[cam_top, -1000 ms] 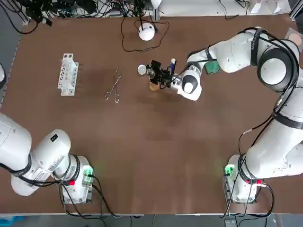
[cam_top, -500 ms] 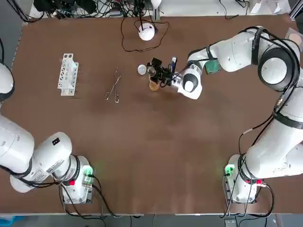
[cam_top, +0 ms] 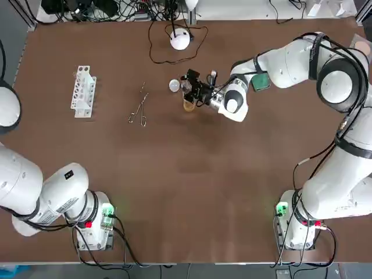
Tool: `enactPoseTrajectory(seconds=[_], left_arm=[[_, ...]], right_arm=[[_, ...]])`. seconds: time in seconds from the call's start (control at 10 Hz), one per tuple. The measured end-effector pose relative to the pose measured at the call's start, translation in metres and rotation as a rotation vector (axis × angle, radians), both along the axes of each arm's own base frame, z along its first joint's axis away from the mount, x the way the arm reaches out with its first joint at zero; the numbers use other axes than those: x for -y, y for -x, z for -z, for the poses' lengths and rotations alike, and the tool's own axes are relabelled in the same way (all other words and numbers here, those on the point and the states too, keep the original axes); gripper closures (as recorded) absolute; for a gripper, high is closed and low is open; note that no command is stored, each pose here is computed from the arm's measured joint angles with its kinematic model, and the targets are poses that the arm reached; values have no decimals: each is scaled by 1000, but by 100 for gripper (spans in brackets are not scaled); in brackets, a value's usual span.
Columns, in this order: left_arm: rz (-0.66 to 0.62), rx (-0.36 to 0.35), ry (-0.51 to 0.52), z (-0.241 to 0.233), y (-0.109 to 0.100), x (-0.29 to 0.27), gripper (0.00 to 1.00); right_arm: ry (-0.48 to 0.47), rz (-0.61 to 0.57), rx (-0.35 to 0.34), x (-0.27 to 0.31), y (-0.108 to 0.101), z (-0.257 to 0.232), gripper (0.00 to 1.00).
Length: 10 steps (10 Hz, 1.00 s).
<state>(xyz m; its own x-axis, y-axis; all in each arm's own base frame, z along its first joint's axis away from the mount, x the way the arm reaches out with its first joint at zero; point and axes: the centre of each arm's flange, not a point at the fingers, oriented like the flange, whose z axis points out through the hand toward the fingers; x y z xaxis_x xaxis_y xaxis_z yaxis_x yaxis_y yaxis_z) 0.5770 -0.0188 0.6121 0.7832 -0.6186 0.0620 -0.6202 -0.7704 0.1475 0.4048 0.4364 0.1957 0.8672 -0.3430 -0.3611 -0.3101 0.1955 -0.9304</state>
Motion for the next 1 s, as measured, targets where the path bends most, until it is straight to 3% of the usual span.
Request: enactPoseTrajectory(seconds=[0.3,0.6,1.0], left_arm=[[-304,-8,-72,-16,8,30,0],[-359,36,-142,-29,6,13,0],[-433,46,-143,-37,6,14,0]], right_arm=[[-8,-2,-18,0,0,0,62],[-18,-13,-30,-5,5,-3,62],[-19,-17,-33,-5,7,-2,62]])
